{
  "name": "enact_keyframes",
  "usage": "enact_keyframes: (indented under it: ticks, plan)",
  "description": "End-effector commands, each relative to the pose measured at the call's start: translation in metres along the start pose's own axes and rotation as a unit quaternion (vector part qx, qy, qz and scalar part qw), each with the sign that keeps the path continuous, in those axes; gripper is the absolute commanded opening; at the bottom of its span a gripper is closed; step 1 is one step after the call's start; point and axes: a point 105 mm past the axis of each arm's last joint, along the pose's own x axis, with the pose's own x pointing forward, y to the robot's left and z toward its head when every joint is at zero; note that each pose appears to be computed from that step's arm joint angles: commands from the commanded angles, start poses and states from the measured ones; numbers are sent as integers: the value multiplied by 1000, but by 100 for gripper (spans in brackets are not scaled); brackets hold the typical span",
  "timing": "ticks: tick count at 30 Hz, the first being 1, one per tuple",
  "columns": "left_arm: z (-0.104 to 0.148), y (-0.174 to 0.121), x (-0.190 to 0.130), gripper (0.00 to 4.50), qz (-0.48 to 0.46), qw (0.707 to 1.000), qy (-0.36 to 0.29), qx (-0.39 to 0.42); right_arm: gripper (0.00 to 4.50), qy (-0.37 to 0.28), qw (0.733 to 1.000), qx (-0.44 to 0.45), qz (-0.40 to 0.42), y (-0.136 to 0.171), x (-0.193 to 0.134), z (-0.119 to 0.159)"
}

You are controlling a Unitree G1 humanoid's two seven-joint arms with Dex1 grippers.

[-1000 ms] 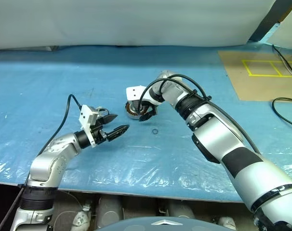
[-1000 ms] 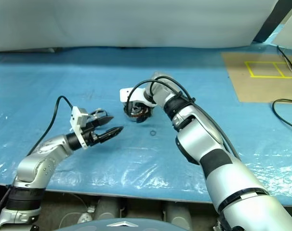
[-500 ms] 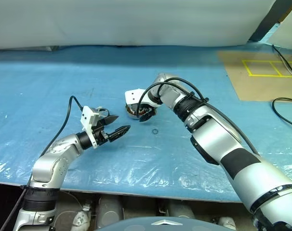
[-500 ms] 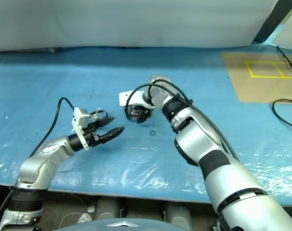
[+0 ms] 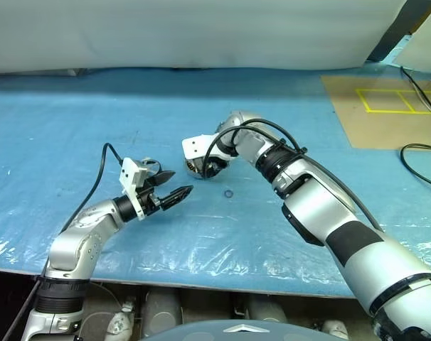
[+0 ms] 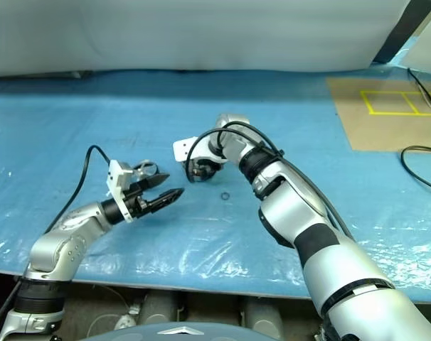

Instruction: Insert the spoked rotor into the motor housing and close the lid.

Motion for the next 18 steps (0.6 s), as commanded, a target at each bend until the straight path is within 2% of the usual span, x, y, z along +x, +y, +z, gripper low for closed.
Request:
enact_keyframes:
  ticks: [1,6,13,18]
  plan:
    - [11,-5,2,442,-11,1000,-16,20,195,11,997,-72,-19,-4,-12,-3]
    - [12,-5,1,442,-10,1000,-18,19,195,8,985,-171,-8,4,-26,-5]
    - [18,2,-2,442,-7,1000,-25,14,195,-42,937,-343,47,37,-37,24]
    - [27,13,-9,442,6,999,-29,26,195,-56,914,-396,73,51,-38,36]
